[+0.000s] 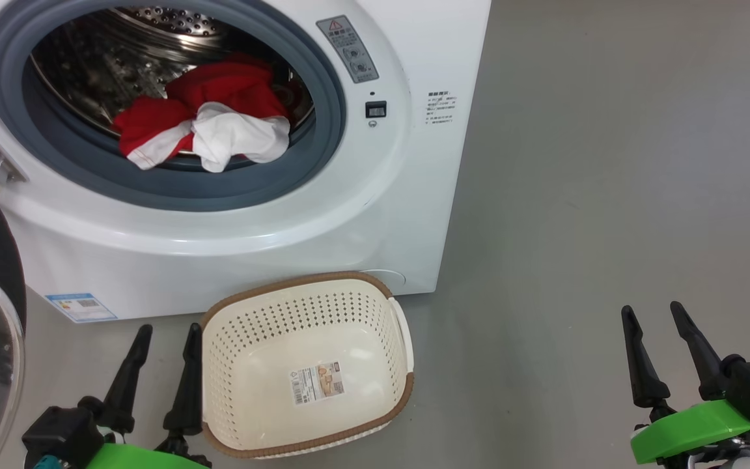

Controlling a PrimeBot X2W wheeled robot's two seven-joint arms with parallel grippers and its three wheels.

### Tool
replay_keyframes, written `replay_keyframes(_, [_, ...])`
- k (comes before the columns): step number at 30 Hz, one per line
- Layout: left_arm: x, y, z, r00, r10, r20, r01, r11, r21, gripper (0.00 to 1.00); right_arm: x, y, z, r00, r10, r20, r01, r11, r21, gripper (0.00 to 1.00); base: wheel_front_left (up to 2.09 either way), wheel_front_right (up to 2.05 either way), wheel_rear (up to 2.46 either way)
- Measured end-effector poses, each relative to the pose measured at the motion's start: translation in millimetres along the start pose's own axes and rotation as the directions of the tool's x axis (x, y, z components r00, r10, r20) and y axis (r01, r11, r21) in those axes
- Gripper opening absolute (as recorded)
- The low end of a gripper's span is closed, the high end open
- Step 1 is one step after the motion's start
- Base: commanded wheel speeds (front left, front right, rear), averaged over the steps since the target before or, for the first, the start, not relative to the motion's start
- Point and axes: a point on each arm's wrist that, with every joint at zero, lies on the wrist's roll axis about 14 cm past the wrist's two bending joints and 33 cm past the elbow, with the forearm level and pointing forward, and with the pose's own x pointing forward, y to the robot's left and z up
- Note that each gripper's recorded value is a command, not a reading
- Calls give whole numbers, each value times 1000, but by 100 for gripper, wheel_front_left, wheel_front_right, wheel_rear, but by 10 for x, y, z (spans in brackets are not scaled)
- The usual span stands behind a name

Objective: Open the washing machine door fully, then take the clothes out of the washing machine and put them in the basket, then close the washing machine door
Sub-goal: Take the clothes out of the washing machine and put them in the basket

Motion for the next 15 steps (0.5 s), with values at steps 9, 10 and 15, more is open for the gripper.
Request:
replay_keyframes(9, [9, -27, 9, 1000, -16, 1, 16, 1000, 9, 100, 8, 27, -31, 1000, 8, -9, -8, 1000, 0, 100, 0, 0, 0])
replay_keyframes(10, [11, -24, -7, 1000, -15, -4, 15, 1000, 9, 100, 8, 32, -40, 1000, 9, -12, -9, 1000, 0, 100, 0, 0, 0])
replay_keyframes(15, [30, -9, -173, 998, -17, -55, 18, 1000, 19, 100, 13, 27, -101, 1000, 7, -31, -7, 1000, -1, 100, 0, 0, 0])
